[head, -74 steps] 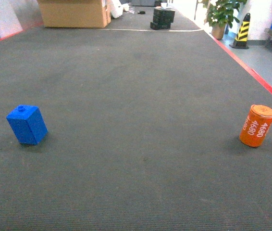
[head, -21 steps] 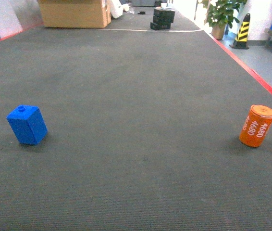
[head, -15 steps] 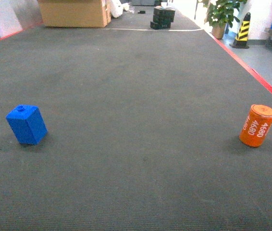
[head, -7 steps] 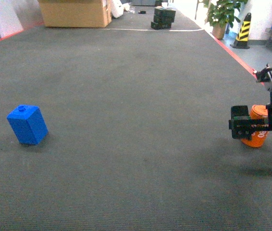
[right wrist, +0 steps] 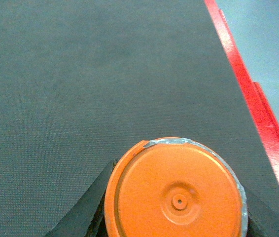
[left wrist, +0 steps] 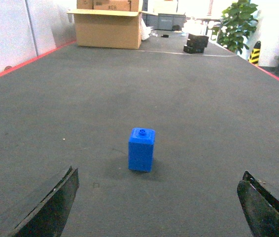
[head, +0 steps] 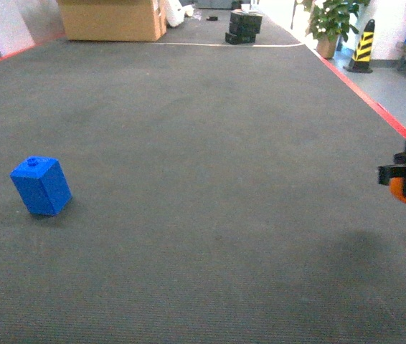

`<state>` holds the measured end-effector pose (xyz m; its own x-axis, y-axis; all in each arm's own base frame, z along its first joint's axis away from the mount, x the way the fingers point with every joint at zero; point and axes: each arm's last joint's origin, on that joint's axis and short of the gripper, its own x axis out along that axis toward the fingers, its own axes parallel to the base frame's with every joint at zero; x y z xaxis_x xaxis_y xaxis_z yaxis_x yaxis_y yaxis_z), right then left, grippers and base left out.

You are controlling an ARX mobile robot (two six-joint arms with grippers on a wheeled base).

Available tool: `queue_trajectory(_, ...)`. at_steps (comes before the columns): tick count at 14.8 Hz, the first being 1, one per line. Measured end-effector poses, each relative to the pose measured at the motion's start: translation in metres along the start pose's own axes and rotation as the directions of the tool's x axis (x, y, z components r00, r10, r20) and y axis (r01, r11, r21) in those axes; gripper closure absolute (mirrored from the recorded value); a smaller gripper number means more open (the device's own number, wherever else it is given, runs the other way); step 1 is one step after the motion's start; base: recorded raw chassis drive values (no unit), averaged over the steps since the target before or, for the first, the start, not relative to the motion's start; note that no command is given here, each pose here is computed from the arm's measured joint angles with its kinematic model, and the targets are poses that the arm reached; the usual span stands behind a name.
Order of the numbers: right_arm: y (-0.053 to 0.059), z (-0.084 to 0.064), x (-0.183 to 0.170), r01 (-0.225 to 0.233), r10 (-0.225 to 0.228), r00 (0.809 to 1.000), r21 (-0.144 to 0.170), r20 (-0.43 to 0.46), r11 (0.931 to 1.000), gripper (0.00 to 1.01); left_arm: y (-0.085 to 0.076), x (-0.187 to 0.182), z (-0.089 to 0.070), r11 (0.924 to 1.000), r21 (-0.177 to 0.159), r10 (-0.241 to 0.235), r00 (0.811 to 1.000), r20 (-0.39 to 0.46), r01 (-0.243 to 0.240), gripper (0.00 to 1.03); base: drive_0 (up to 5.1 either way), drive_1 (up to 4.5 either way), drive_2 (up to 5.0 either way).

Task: Sort blue parts and orange caps into right shelf containers

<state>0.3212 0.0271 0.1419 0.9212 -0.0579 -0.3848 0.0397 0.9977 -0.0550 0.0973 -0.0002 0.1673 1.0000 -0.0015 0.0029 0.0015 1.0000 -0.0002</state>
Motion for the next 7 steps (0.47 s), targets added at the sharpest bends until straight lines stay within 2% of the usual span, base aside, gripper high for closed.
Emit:
queue_trajectory(1,-0.008,0.0,-0.022,0.004,-0.005,1.0,0.008,0.026,1.0,0.56,0.0,0.0,0.0,1.0,0.0,0.0,1.0,0.0,0.0,0.05,0.0,0.0,0.0)
queue_trajectory(2,-0.012,-0.005,-0.038,0.013,-0.013,0.999,0.001,0.036,0.9999,0.56,0.0,0.0,0.0,1.0,0.0,0.0,1.0,0.0,0.0,0.05,0.0,0.0,0.0)
queue_trajectory(3,-0.015,-0.012,-0.053,0.029,-0.029,0.999,-0.002,0.02,0.9996,0.56,0.0,0.001,-0.002,0.999,-0.011,0.043,0.998,-0.041,-0.044,0.05,0.0,0.0,0.0)
queue_trajectory(4,-0.016,-0.015,-0.061,0.03,-0.03,0.999,-0.004,0.024,0.9995,0.56,-0.001,0.009,-0.001,0.9937,-0.028,0.106,0.991,-0.082,-0.109,0.05,0.0,0.0,0.0)
queue_trajectory(5,-0.016,-0.011,-0.062,0.031,-0.03,0.999,-0.002,0.045,0.9995,0.56,-0.001,0.026,0.006,0.9925,-0.023,0.117,0.987,-0.113,-0.12,0.05,0.0,0.0,0.0)
queue_trajectory(7,-0.016,-0.011,-0.062,0.029,-0.029,0.999,-0.003,0.045,0.9996,0.56,-0.001,0.034,0.008,0.9933,-0.023,0.11,0.987,-0.12,-0.113,0.05,0.0,0.0,0.0)
